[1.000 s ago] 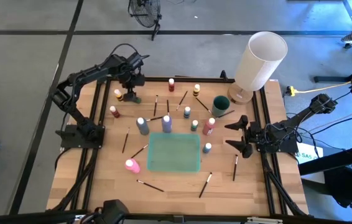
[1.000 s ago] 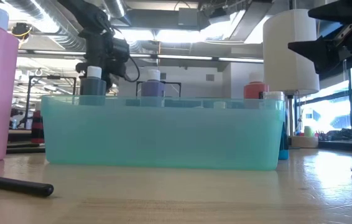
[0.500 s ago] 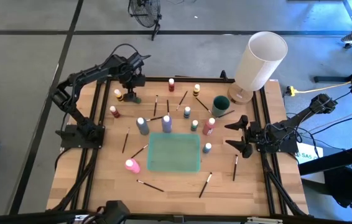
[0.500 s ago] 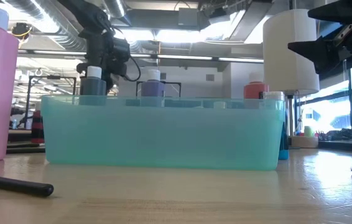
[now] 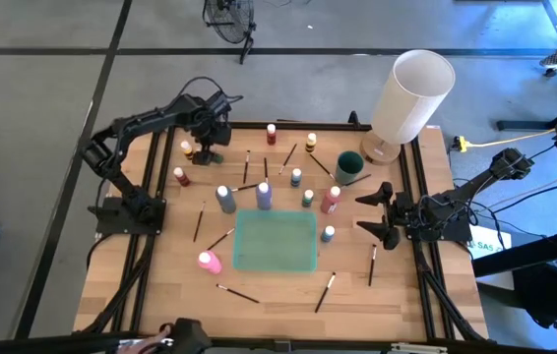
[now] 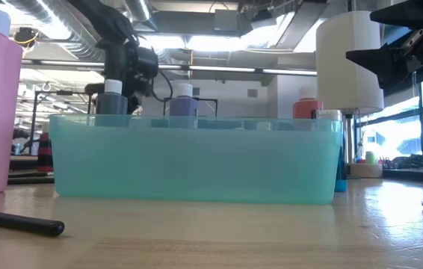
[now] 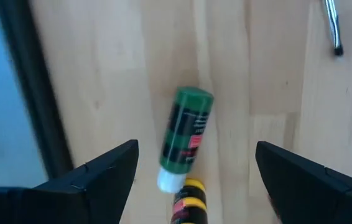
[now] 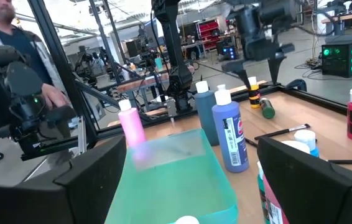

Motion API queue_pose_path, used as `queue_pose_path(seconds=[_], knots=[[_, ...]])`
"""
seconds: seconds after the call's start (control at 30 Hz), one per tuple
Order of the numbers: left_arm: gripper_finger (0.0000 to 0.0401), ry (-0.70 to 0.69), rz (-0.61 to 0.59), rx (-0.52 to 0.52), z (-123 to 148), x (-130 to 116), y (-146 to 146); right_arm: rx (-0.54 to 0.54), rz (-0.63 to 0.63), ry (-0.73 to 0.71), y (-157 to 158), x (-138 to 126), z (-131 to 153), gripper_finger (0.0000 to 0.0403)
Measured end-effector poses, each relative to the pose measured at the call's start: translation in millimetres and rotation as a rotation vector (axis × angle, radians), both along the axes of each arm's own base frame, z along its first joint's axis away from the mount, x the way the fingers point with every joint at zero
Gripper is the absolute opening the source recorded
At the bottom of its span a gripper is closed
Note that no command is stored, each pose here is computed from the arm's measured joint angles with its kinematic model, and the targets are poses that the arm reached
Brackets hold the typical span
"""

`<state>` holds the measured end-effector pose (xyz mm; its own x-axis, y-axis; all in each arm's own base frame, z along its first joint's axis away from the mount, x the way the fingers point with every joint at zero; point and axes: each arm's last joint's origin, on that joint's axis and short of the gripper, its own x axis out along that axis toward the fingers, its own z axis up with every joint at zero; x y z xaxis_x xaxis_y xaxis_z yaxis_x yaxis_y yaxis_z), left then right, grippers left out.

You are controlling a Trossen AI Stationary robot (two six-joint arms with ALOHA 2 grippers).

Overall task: Pick & Place Paint Supplies
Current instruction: Put the green paint bottle into the light green bin

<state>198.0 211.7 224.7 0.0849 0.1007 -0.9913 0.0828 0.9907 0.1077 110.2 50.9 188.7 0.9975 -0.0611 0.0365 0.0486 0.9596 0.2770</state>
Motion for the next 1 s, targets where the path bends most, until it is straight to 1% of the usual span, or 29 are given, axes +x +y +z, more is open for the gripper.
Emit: queue_pose_path(seconds=[0.1, 0.3, 0.43, 0.6, 0.8, 1.0], knots=[[0.0322, 0.000, -0.031, 0.007, -13, 0, -3, 0.000, 0.000, 0.000, 0, 0, 0, 0.0367], [0.0322, -0.008, -0.014, 0.015, -26, -5, -2, 0.000, 0.000, 0.000, 0, 0, 0, 0.0367], [0.0322, -0.013, 0.005, -0.007, -33, -11, 0, -0.002, 0.000, 0.000, 0, 0, 0, 0.0367], [0.0322, -0.042, 0.022, -0.009, -35, -15, 4, -0.008, 0.000, 0.001, 0, 0, 0, 0.0367], [0.0322, -0.063, 0.039, 0.005, -39, -13, 10, -0.007, 0.000, 0.001, 0, 0, 0, 0.0367], [0.0322, -0.006, 0.051, -0.036, -56, -11, 14, -0.008, 0.000, 0.001, 0, 0, 0, 0.0367]])
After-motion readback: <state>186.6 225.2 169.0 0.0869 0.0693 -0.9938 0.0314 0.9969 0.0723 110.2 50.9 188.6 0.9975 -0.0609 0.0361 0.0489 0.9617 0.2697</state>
